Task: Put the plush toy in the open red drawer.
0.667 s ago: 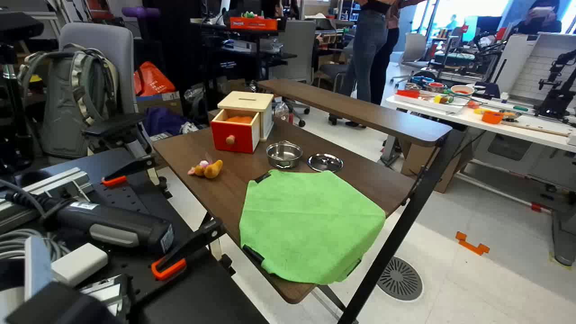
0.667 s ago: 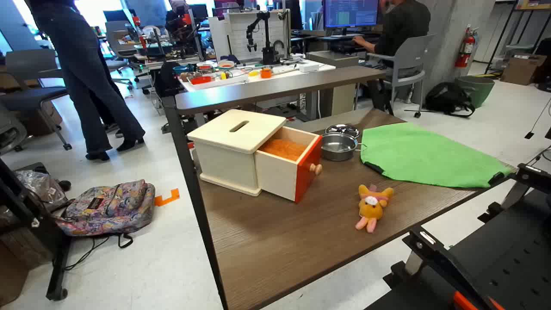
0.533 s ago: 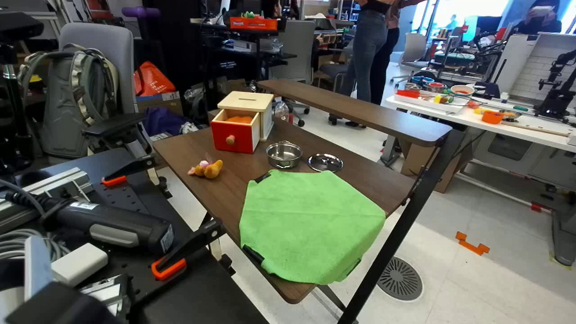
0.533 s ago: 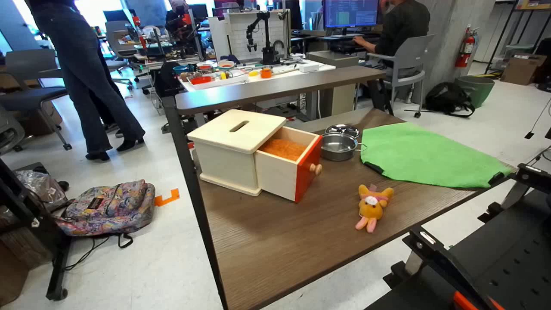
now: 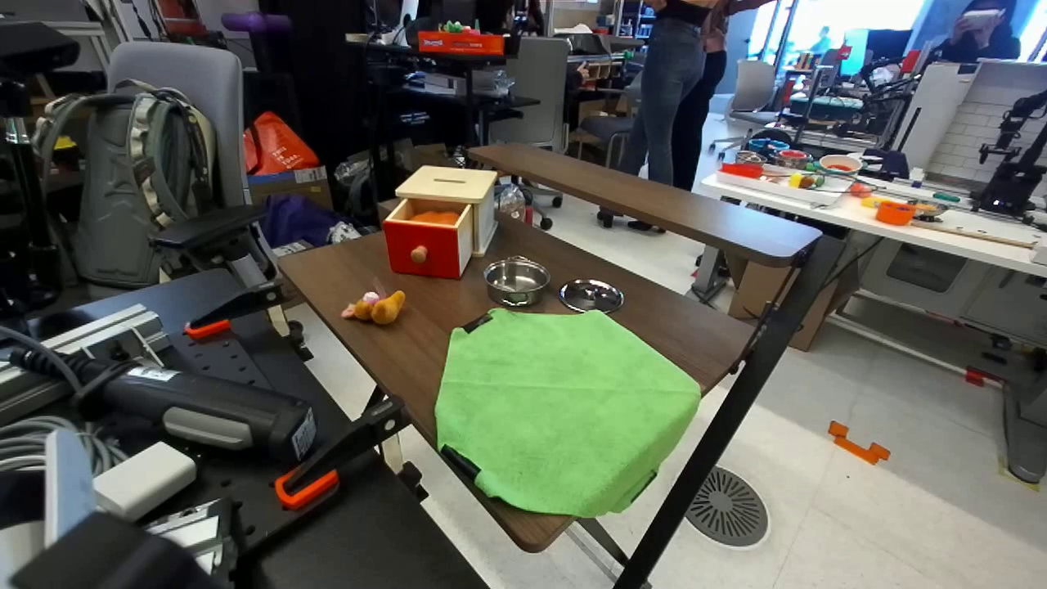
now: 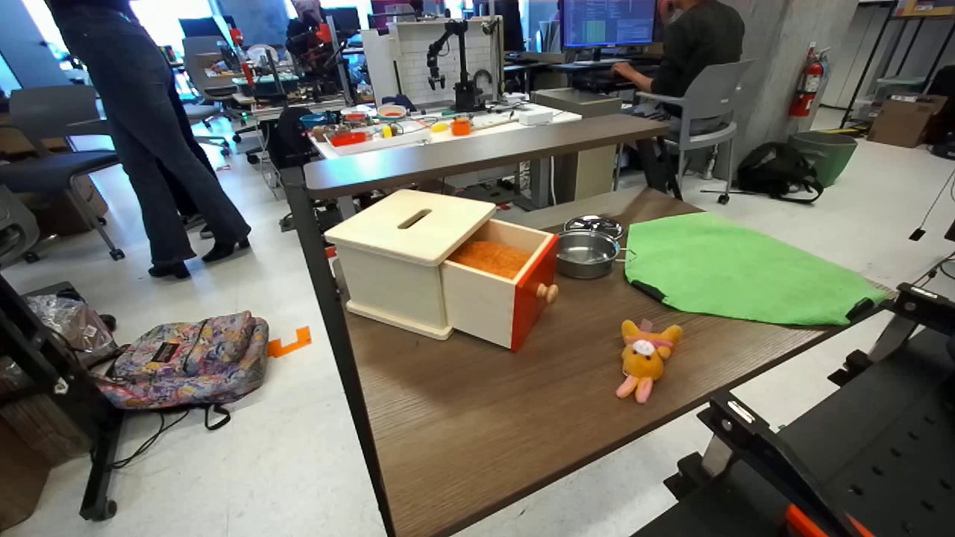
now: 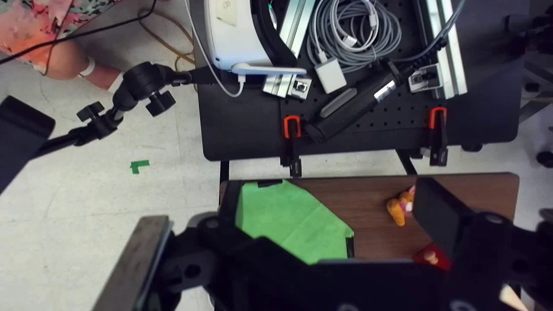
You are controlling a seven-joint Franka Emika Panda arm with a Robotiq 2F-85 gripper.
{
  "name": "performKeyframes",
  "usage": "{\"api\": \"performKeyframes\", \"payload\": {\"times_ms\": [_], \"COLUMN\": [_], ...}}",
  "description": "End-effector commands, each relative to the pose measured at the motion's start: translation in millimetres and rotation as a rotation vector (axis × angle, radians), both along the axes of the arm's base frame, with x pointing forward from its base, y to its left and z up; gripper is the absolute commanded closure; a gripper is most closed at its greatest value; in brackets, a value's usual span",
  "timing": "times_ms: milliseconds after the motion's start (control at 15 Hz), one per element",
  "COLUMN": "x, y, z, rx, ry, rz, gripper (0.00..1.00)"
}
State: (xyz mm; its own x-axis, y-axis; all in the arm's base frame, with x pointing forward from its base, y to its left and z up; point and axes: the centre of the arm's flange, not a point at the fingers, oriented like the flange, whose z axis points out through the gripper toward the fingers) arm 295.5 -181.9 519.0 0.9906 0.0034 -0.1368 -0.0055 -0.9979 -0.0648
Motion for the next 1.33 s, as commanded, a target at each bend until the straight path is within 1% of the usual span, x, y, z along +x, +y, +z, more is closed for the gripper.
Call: {"api": "performKeyframes", "payload": {"times_ms": [0,133,333,667,733,800,1000,1267], "x": [30,45,65,92,93,80,85,86], "y": [15,28,58,107,111,103,110,110], "z": [-56,-89,-136,-193,-199,-184,-199,-198], "rx": [-0.011,-0.012,-0.006,0.014,-0.001,0.001,-0.010,-0.010], "ry": [-0.050,-0.072,-0.100,-0.115,-0.102,-0.097,-0.080,-0.082], "rz": [-0.036,-0.048,-0.060,-0.087,-0.070,-0.063,-0.054,-0.055], "gripper": [0.00,0.00,0.00,0.00,0.00,0.00,0.00,0.00]}}
